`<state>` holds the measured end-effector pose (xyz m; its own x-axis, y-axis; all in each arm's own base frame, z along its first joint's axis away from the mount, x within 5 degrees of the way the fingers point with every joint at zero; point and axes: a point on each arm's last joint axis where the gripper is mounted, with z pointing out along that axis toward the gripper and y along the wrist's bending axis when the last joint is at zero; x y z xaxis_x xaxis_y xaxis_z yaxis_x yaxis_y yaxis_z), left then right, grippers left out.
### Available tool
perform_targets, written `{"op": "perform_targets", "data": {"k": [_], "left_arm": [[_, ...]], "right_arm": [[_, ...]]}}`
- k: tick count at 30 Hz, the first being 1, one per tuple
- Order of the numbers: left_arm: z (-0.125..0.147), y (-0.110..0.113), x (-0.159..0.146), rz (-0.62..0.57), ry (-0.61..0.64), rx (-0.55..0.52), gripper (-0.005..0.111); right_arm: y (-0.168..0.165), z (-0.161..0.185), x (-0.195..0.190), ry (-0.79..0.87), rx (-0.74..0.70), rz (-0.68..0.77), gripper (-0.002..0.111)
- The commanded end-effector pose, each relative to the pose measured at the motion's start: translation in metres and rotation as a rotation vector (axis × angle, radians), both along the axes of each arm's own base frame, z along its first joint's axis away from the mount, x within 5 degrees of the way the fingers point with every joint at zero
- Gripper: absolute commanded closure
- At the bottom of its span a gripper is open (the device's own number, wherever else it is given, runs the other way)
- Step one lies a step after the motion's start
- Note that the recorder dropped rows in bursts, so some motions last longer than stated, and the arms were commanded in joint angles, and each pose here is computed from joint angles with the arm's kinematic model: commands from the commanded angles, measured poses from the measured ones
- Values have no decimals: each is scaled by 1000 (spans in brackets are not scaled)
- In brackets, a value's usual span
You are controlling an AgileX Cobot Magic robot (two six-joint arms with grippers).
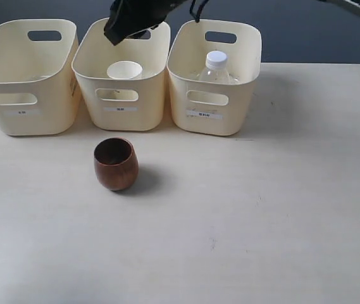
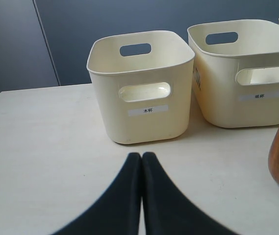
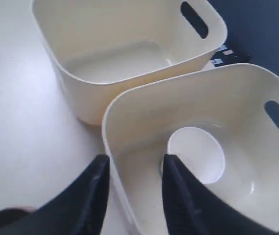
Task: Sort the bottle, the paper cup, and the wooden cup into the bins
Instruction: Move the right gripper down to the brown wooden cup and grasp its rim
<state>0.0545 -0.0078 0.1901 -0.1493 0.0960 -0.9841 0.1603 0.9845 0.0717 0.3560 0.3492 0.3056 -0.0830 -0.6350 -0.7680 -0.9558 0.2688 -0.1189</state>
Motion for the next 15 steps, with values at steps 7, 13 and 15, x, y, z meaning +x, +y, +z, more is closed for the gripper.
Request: {"op": "perform_targets", "data": {"k": [7, 13, 15], "left_arm": [[1, 0, 0, -3, -12, -3, 107], [1, 0, 0, -3, -12, -3, 107], [1, 0, 0, -3, -12, -3, 107]], "right_arm": [[32, -13, -87, 201, -280, 359, 65], [50, -46, -95, 232, -346, 394, 47], [51, -58, -91, 239, -379, 386, 47]]}}
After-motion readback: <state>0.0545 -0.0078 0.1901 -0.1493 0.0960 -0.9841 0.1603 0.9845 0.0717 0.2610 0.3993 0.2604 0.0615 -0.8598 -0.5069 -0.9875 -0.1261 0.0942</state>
